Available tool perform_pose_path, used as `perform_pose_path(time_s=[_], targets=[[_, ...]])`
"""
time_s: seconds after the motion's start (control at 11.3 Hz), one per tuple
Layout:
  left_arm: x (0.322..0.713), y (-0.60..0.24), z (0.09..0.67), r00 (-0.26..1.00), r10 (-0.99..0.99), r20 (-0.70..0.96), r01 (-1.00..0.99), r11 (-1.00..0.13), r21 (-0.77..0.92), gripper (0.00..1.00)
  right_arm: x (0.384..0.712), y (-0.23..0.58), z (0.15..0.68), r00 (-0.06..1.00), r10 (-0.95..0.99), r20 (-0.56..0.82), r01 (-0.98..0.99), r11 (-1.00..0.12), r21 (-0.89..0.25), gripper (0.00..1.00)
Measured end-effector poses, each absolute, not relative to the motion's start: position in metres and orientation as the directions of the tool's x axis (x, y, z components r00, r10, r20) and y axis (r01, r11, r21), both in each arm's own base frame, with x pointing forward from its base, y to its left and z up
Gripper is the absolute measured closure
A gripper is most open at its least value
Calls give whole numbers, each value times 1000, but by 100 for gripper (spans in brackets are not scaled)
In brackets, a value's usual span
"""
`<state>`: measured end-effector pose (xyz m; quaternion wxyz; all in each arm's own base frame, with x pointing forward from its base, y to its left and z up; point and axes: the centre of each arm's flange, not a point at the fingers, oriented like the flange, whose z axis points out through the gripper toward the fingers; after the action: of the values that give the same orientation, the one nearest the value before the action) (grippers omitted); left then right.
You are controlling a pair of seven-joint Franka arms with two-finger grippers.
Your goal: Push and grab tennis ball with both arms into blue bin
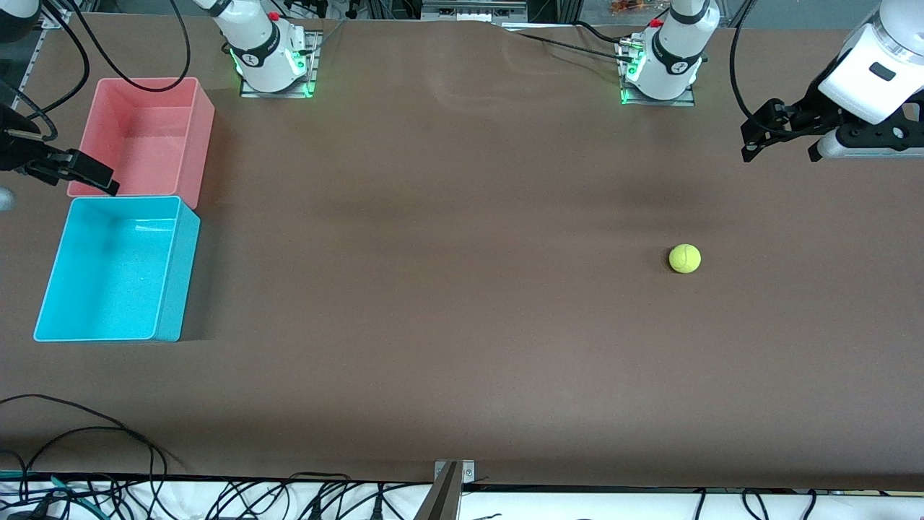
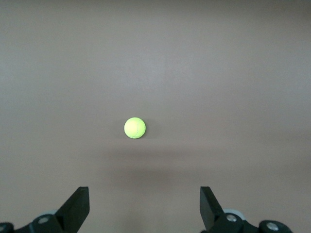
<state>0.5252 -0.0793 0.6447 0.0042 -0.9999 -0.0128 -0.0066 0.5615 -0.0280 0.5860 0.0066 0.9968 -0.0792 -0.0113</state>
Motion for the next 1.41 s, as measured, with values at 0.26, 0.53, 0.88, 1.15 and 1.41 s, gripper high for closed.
perform_pose_path(time_s=[0.26, 0.53, 0.88, 1.15, 1.41], targets=[[525, -80, 646, 1000, 25, 16, 25, -1000, -8, 0, 561, -28, 587, 988, -151, -21, -151, -988, 15, 0], [526, -76, 645, 999, 32, 15, 32, -999, -8, 0, 561, -28, 587, 989, -150, -21, -149, -989, 15, 0], [529, -63, 642, 998, 56, 4, 56, -998, -9, 0, 561, -28, 586, 989, -149, -21, -149, -989, 15, 0], [533, -30, 639, 993, 119, -6, 119, -993, -1, 0, 562, -28, 586, 989, -149, -21, -149, -989, 15, 0], [534, -30, 638, 993, 119, -8, 119, -993, 1, 0, 562, -28, 586, 989, -149, -22, -149, -989, 15, 0]])
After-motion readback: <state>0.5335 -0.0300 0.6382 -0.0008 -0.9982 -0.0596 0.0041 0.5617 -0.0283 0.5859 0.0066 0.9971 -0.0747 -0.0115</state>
